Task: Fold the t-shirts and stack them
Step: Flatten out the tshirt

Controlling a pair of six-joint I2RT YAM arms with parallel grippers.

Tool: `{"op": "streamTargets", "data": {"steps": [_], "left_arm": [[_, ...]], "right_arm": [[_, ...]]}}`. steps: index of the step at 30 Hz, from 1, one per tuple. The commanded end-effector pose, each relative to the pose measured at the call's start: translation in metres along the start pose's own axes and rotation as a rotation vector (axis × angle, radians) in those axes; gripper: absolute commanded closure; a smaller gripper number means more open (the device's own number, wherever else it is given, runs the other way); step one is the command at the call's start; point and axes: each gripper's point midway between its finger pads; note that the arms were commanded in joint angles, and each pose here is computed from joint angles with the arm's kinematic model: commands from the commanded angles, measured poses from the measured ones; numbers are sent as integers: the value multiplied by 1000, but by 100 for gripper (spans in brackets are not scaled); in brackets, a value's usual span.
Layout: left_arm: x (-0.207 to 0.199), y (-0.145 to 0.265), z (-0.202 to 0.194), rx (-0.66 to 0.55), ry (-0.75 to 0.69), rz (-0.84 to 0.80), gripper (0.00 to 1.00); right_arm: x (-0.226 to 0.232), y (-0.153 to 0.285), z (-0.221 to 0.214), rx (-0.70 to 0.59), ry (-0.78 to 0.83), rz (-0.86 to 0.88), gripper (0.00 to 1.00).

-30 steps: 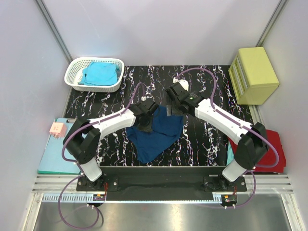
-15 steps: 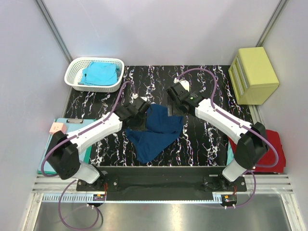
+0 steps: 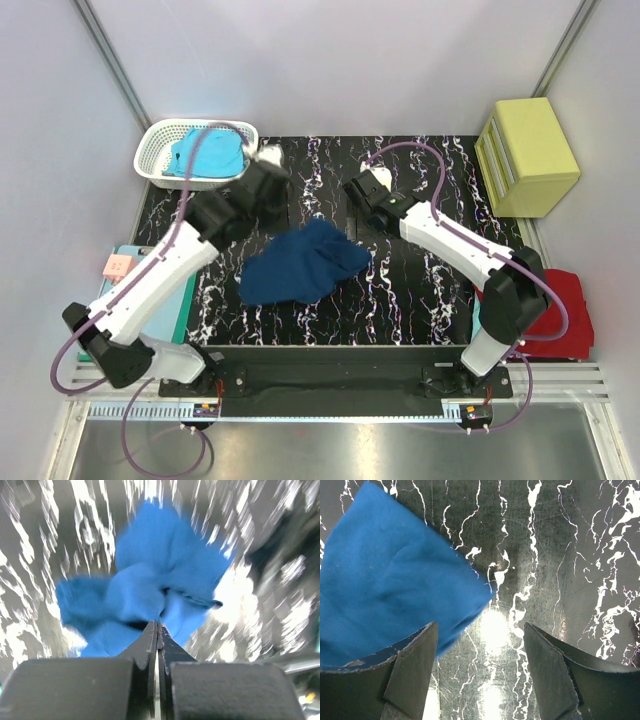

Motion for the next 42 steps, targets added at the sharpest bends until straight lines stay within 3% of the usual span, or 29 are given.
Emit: {"op": "streamTargets", "data": {"steps": [1, 5, 8, 18, 25, 31, 35, 36, 38, 39, 40, 41, 42], "left_arm": [[-38, 44, 105, -242, 42, -91, 100], [-78, 96, 169, -386, 60, -196, 100], [-89, 115, 190, -454, 93, -238, 100], [-105, 184, 185, -529, 119, -375, 100], [-90, 249, 201, -657, 147, -449, 100], [-101, 272, 190, -654, 91, -539, 100], [-97, 270, 183, -709, 3, -427, 100], [-82, 271, 190, -773, -22, -311, 100], [-96, 271, 179, -803, -103, -241, 100], [-76, 277, 186, -877, -185, -40, 100], [-102, 279, 178, -911, -189, -14, 100], [-102, 284, 180, -940, -180, 70, 100], [-89, 295, 184, -922, -420, 277, 100]], "right_arm": [[-2, 17, 37, -101, -62, 10, 24], [-5, 28, 45, -131, -77, 18, 24], [-6, 37, 47, -149, -78, 29, 24], [-23, 59, 42, -199, -72, 14, 24], [-21, 71, 42, -231, -89, 55, 24], [-21, 89, 47, -286, -100, 105, 25], [-27, 98, 47, -313, -102, 99, 25], [-32, 101, 47, -320, -106, 88, 25], [-34, 103, 46, -323, -99, 77, 25], [-37, 105, 45, -324, -98, 66, 25], [-39, 107, 45, -326, -97, 62, 25], [-40, 108, 45, -326, -94, 58, 25], [-42, 110, 46, -331, -98, 53, 25]]}}
Point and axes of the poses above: each gripper's point midway between its finger pads, its own y axis back along the fingers, its own x axis along the line the jaws close on, z = x × y, and after that the axes turned 15 degrees about y, right-handed
